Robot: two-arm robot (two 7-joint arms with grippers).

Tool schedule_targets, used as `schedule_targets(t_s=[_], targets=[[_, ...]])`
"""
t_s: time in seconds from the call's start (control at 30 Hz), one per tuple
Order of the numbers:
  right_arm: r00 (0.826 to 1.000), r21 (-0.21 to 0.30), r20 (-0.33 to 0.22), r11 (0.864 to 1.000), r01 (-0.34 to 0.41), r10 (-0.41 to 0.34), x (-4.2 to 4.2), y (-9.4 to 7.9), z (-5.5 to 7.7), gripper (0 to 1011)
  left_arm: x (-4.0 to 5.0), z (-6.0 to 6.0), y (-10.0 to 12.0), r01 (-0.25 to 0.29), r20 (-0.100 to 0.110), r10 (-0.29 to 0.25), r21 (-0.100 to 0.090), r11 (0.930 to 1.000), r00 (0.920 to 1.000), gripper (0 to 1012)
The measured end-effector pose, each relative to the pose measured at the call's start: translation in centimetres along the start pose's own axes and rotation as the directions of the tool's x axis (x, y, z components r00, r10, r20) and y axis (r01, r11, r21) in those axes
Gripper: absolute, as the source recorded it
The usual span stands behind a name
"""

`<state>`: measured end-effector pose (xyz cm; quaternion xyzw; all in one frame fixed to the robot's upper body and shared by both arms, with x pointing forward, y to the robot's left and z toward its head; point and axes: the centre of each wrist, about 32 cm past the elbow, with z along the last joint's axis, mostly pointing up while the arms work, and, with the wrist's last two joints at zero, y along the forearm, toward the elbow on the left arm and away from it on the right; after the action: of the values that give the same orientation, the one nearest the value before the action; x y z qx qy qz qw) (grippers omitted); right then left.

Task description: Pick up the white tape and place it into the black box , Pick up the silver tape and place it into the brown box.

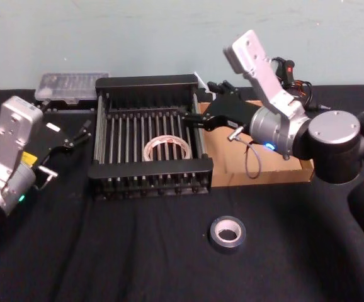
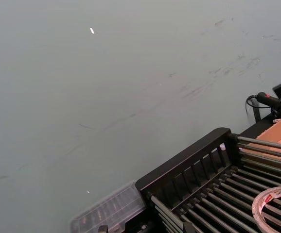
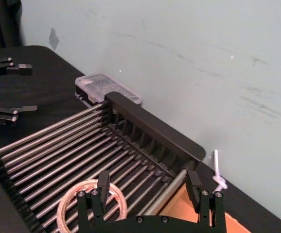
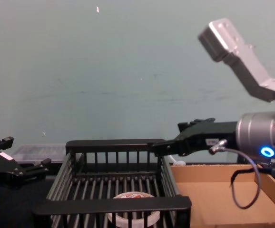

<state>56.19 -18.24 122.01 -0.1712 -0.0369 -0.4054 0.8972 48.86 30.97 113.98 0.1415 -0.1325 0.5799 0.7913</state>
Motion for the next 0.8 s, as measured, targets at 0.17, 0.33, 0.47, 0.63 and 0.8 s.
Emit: schedule_targets(t_s=[0.17,0.33,0.47,0.63,0.8], targets=[[1.000,0.010,-0.003,1.000,0.015,-0.015,0.45,-1.2,0.3,1002,0.00,0.0,0.0,0.000,0.000,0.000,0.000,1.0000,1.0000,1001],[1.000,0.016,0.000,1.000,0.023,-0.023,0.86,-2.6,0.5,1003,0.00,0.0,0.0,0.000,0.000,0.000,0.000,1.0000,1.0000,1001],[1.000,0.009,0.018,1.000,0.024,-0.025,1.01,-4.4,0.3,1002,0.00,0.0,0.0,0.000,0.000,0.000,0.000,1.0000,1.0000,1001],[0.999,-0.008,0.022,1.000,0.024,-0.024,0.98,-6.3,-0.3,1003,0.00,0.0,0.0,0.000,0.000,0.000,0.000,1.0000,1.0000,1001],[1.000,-0.034,0.018,0.999,0.020,-0.019,0.42,-8.6,-1.2,1002,0.00,0.0,0.0,0.000,0.000,0.000,0.000,1.0000,1.0000,1001]])
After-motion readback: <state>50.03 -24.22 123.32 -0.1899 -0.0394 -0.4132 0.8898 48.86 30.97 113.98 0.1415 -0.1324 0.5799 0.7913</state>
